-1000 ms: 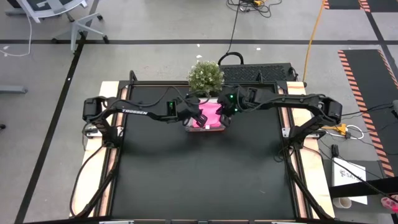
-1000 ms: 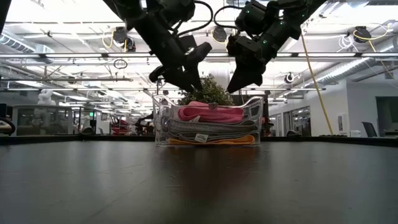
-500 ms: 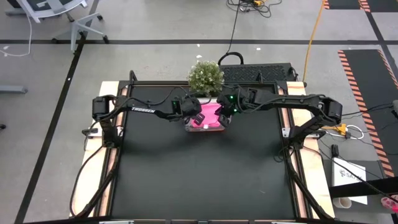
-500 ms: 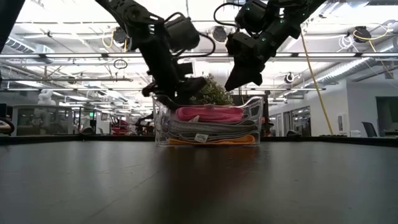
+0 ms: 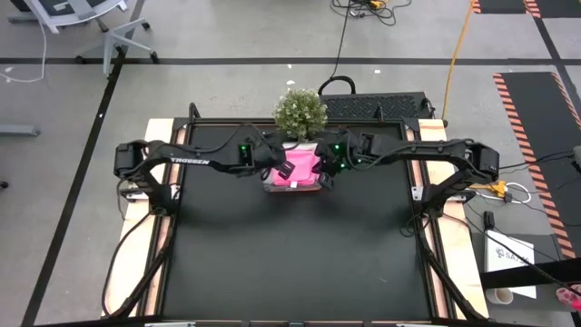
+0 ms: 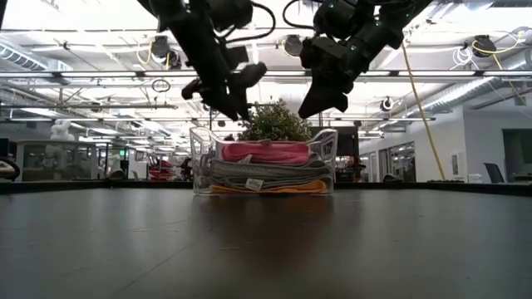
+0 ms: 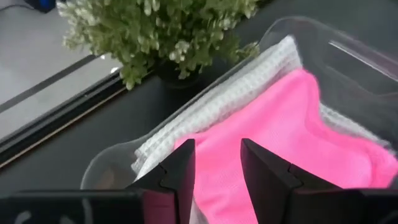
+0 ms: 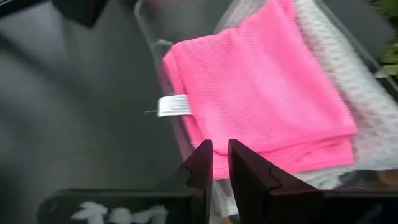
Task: Fold microfiber towels
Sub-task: Put the pink microfiber towel into the transparent bin
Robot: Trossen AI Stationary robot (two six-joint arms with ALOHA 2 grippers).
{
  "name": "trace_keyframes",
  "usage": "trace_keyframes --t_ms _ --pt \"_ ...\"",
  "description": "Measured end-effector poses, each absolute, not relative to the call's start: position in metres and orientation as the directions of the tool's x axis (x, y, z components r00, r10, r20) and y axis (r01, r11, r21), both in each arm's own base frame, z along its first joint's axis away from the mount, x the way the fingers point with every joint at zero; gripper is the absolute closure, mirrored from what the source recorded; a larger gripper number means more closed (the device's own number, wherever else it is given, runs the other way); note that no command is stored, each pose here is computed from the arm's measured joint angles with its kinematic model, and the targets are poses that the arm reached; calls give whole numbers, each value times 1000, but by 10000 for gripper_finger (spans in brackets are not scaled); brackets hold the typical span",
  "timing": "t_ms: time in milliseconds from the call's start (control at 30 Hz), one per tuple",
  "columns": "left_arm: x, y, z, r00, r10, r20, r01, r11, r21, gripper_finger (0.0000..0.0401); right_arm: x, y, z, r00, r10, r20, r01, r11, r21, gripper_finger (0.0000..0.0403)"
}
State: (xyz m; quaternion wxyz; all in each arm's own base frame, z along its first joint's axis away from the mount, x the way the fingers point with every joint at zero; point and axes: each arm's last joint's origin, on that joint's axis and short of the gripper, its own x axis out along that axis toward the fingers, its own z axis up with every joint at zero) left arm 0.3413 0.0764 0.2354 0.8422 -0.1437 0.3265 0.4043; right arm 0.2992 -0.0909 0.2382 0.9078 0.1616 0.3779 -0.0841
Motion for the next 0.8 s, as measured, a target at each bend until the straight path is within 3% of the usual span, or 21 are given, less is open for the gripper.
trace_keyframes --t_ms 200,333,500,600,800 --pt "333 67 246 455 598 -660 -772 635 43 270 302 -83 236 687 -43 -726 276 939 205 368" --pt "323 56 256 448 589 -673 -756 652 67 275 295 -82 237 657 -87 -749 293 945 147 398" --pt "301 41 270 403 592 -698 -741 658 131 341 278 -84 259 677 -172 -715 342 935 99 402" --pt "296 35 276 436 585 -684 -731 674 110 389 275 -78 265 751 -103 -652 275 947 167 402" --pt "297 30 277 468 566 -678 -716 693 84 389 291 -73 240 780 30 -625 190 940 282 403"
